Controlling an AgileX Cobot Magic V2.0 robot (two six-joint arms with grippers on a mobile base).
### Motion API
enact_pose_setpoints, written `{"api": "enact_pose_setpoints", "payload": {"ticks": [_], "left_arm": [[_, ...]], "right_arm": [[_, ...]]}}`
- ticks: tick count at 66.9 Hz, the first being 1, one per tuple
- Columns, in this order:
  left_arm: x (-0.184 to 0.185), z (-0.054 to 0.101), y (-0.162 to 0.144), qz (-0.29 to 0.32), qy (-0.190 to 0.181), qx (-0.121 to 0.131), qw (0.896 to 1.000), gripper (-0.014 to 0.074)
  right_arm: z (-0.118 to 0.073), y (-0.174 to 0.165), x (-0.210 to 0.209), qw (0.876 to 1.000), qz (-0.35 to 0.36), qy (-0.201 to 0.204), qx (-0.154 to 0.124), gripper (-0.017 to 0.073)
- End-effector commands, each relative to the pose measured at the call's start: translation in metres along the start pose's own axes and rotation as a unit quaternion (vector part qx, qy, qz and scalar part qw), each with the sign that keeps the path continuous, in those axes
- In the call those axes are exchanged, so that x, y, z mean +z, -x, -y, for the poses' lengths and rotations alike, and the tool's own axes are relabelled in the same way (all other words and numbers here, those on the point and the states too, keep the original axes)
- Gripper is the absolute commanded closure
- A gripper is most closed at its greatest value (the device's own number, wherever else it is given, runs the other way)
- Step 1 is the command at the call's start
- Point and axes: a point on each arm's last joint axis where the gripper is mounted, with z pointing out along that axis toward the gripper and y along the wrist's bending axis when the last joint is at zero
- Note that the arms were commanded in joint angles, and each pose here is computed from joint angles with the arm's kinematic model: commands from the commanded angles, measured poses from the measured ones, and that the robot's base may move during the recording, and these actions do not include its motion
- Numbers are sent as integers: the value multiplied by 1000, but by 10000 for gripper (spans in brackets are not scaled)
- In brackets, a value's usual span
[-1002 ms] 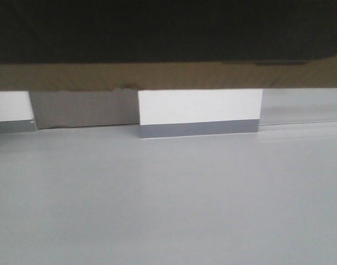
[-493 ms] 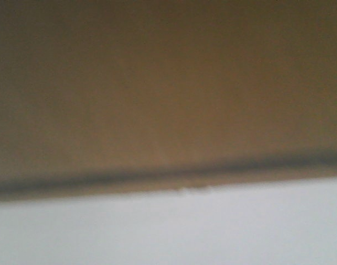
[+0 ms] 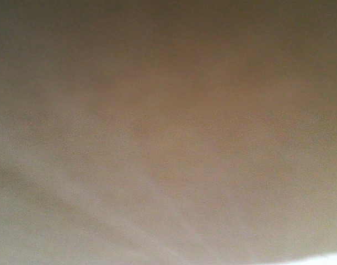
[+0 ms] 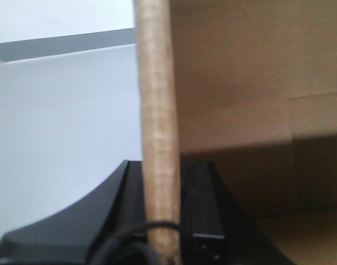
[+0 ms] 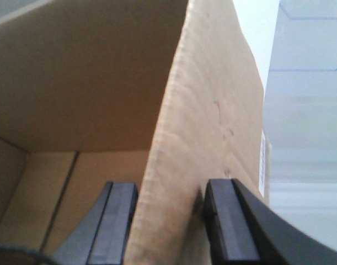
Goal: Grab box from left shelf to table start
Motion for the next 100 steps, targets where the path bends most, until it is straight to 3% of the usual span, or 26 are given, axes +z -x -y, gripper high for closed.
{"api": "enact_pose_setpoints", "payload": {"ticks": [1,100], "left_arm": [[3,-4,3,3,19,45,999,685],[3,-4,3,2,17,44,999,685]], "right_arm": [[2,20,-3,997,75,-19,-8,496],[2,19,-2,997,73,-18,-8,496]]}}
